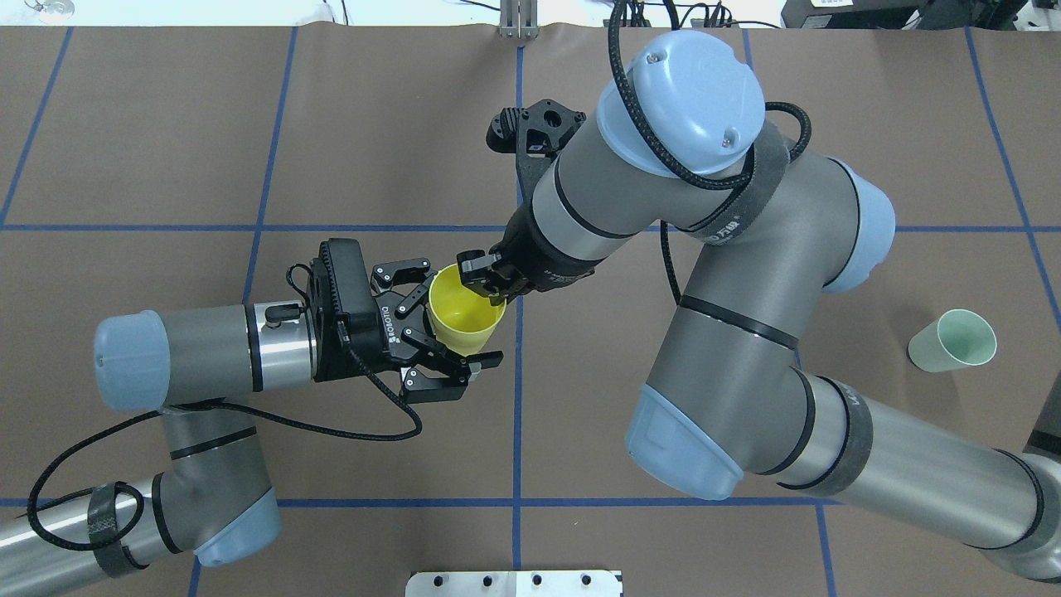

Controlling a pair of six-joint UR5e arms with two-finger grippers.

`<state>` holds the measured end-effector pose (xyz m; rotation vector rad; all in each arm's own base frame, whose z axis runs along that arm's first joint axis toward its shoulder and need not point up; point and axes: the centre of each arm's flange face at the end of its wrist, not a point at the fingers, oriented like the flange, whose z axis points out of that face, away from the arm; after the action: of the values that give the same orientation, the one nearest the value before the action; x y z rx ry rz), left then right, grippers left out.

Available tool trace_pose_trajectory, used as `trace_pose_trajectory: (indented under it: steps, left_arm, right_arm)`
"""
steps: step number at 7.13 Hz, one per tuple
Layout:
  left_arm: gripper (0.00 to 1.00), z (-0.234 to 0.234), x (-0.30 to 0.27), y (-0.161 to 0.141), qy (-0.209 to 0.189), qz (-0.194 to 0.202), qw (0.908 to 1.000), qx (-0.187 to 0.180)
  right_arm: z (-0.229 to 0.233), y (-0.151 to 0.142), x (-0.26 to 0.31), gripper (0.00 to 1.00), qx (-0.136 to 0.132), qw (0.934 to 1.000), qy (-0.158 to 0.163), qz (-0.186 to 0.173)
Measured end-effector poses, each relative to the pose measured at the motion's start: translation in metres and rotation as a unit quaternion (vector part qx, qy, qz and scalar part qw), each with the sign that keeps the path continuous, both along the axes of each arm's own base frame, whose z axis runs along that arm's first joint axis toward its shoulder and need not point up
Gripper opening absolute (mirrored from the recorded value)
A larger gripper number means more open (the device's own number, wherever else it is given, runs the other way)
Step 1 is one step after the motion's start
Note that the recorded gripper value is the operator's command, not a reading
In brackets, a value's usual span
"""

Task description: Transfer and stack yellow cup on green cup

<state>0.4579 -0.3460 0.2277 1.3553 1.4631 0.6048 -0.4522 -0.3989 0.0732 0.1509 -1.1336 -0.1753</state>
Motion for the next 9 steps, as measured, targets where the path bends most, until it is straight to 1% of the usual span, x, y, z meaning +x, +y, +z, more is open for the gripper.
trace_pose_trajectory:
  steps: [2,4,5,6,7,8,9]
  left_arm:
    - [1.00,0.001,0.000,0.000,0.000,-0.001,1.0000,-0.001]
    - [1.00,0.001,0.001,0.000,-0.001,-0.001,1.0000,-0.001]
    - [1.00,0.002,0.001,-0.001,-0.001,-0.004,1.0000,-0.003]
    - [0.99,0.002,0.000,-0.005,0.001,-0.020,0.9997,-0.011]
    - [0.99,0.005,-0.001,-0.011,0.000,-0.049,0.9985,-0.026]
    - [1.00,0.012,-0.001,-0.018,-0.006,-0.075,0.9963,-0.041]
    - [1.00,0.026,0.003,-0.026,-0.024,-0.100,0.9930,-0.058]
  right_arm:
    - [0.015,-0.009,0.005,0.00,-0.007,0.9999,0.011,0.009]
    - [0.037,-0.030,0.029,0.00,-0.018,0.9991,0.022,0.032]
    - [0.049,-0.045,0.046,0.00,-0.024,0.9981,0.029,0.050]
    - [0.060,-0.061,0.065,0.00,-0.032,0.9964,0.037,0.070]
    - [0.070,-0.078,0.084,0.00,-0.043,0.9937,0.050,0.091]
    - [0.077,-0.092,0.101,0.00,-0.055,0.9905,0.062,0.110]
    - [0.084,-0.104,0.118,0.00,-0.064,0.9874,0.071,0.126]
